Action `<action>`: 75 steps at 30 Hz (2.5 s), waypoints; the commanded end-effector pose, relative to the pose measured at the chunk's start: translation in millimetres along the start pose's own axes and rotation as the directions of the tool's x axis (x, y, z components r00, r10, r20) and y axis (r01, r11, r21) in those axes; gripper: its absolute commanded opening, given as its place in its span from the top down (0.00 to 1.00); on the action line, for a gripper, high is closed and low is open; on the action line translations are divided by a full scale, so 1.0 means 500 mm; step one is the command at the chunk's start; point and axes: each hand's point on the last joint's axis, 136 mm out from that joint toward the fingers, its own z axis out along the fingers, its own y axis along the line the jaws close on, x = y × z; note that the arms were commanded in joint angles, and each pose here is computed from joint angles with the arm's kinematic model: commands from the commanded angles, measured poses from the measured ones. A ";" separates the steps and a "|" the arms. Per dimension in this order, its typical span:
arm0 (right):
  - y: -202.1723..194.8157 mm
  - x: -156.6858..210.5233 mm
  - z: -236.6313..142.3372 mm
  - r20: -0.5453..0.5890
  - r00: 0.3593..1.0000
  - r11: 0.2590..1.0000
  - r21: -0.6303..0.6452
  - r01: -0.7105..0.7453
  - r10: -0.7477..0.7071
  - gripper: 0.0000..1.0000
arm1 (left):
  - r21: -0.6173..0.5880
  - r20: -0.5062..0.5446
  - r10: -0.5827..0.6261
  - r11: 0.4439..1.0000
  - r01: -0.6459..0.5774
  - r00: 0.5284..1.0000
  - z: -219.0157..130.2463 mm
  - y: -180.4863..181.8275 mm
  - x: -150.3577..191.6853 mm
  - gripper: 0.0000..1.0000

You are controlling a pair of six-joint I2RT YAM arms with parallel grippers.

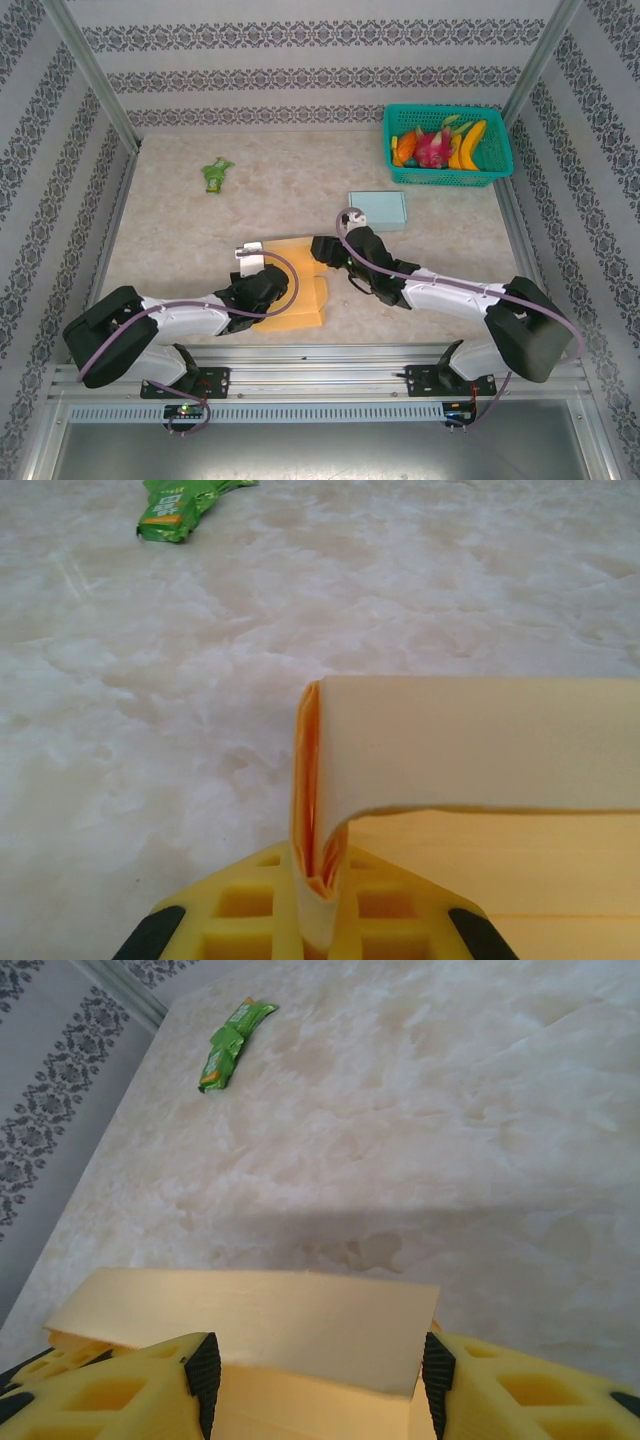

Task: Fold the paper box

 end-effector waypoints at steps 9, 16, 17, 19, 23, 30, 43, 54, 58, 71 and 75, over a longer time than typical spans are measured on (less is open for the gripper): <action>0.049 -0.004 -0.067 0.087 0.992 0.996 0.000 0.087 -0.086 0.43 | -0.063 0.011 -0.049 0.997 0.049 0.999 -0.003 0.027 -0.010 1.00; 0.046 0.042 -0.022 0.029 0.998 0.998 -0.016 0.054 -0.053 0.43 | -0.046 0.004 -0.071 0.996 0.071 0.997 -0.006 0.023 -0.011 1.00; 0.041 0.048 -0.012 0.025 0.999 0.999 -0.010 0.048 -0.048 0.43 | -0.044 0.003 -0.072 0.996 0.072 0.997 -0.006 0.022 -0.012 1.00; 0.033 0.056 0.006 0.025 0.999 1.000 -0.008 0.028 -0.028 0.43 | -0.046 -0.001 -0.068 0.997 0.068 0.998 -0.006 0.022 -0.011 1.00; 0.004 0.060 0.040 0.015 0.998 0.998 -0.019 -0.053 0.053 0.44 | -0.040 -0.005 -0.069 0.997 0.068 0.998 -0.007 0.022 -0.009 1.00; -0.025 0.037 0.055 0.073 0.986 0.985 -0.099 -0.141 0.148 0.45 | -0.034 -0.009 -0.066 0.997 0.066 0.998 -0.009 0.026 -0.004 1.00; -0.092 0.005 0.025 0.180 0.940 0.955 -0.117 -0.274 0.291 0.46 | -0.049 -0.005 -0.060 0.997 0.060 0.998 -0.011 0.036 -0.001 1.00; -0.088 -0.035 0.013 0.232 0.908 0.935 -0.157 -0.319 0.349 0.48 | -0.036 -0.012 -0.059 0.998 0.059 0.998 -0.009 0.029 0.001 1.00; -0.089 -0.050 0.011 0.256 0.886 0.919 -0.191 -0.345 0.386 0.51 | -0.025 -0.013 -0.057 0.998 0.056 0.998 -0.010 0.026 -0.001 1.00; -0.078 -0.049 0.022 0.264 0.921 0.956 -0.147 -0.255 0.287 0.56 | -0.030 -0.016 -0.047 0.998 0.047 0.999 -0.009 0.028 0.001 1.00; -0.095 -0.045 -0.004 0.240 0.964 0.992 0.029 -0.121 0.110 0.55 | -0.027 -0.012 -0.053 0.998 0.053 0.999 -0.012 0.028 -0.002 1.00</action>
